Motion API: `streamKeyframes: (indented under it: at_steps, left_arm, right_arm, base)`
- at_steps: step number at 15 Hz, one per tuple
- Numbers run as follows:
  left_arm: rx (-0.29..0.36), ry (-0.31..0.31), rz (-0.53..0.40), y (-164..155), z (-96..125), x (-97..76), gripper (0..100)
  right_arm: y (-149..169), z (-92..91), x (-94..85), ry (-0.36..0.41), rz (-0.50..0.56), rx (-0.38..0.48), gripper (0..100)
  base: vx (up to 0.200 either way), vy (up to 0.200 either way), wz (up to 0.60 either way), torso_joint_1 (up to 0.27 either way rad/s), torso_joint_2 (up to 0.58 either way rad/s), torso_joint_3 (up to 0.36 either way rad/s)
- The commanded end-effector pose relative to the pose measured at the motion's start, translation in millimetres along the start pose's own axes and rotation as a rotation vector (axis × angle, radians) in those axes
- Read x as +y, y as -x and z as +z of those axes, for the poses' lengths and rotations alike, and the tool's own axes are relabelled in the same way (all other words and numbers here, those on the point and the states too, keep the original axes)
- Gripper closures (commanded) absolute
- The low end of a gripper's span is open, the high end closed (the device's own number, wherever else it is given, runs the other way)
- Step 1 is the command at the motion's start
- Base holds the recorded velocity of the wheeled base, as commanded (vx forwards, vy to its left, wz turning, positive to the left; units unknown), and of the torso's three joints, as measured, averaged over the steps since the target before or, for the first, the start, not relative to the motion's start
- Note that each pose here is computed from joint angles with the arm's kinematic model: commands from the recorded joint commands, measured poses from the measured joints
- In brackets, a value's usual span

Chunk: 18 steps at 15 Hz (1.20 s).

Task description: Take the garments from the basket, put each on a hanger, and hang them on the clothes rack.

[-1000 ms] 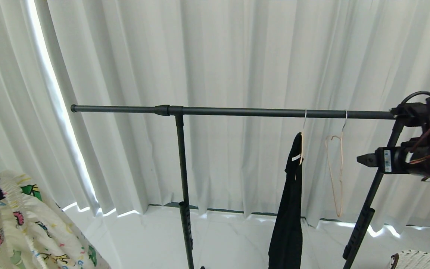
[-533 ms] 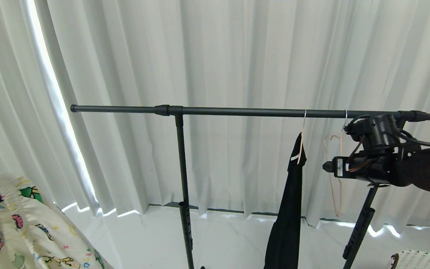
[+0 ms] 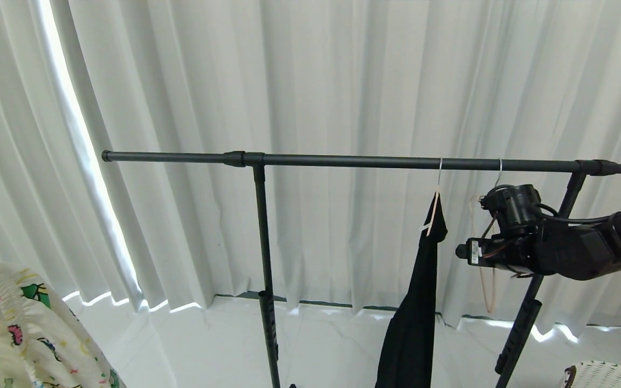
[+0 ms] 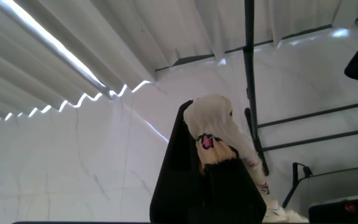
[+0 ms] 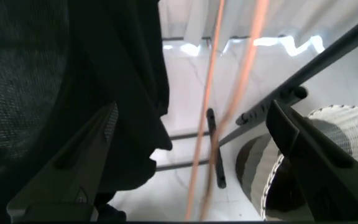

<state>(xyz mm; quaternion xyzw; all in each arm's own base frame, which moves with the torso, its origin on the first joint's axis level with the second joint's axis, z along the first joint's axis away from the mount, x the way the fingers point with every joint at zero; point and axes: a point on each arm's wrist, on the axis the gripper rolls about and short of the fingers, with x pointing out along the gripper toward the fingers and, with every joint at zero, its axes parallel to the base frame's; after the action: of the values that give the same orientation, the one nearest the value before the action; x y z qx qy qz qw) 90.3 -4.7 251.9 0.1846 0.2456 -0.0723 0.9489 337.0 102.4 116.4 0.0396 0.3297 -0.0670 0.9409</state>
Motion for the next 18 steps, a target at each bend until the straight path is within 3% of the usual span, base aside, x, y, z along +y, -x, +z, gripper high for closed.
streamKeyframes:
  at_steps: [1,6,7,18]
  left_arm:
    - [0.001,0.0,-0.001,0,-1,-0.3,100]
    - [0.01,0.0,0.001,-1,-2,-0.8,100]
    - [0.01,0.0,0.001,-1,-2,-0.8,100]
    - [0.012,0.0,0.0,-1,-3,-0.9,100]
  right_arm:
    - [-8,1.4,-4.6,-0.019,-0.016,0.006,0]
    - [-15,5.1,-2.7,-0.066,-0.017,-0.002,0]
    - [-16,4.8,-2.7,-0.065,-0.019,-0.001,100]
    - [1,13.5,-5.8,-0.053,-0.008,-0.039,100]
  base:
    - [0.0,0.0,0.0,0.0,0.0,0.0]
    - [0.0,0.0,0.0,0.0,0.0,0.0]
    - [0.0,0.0,0.0,0.0,0.0,0.0]
    - [0.0,0.0,0.0,0.0,0.0,0.0]
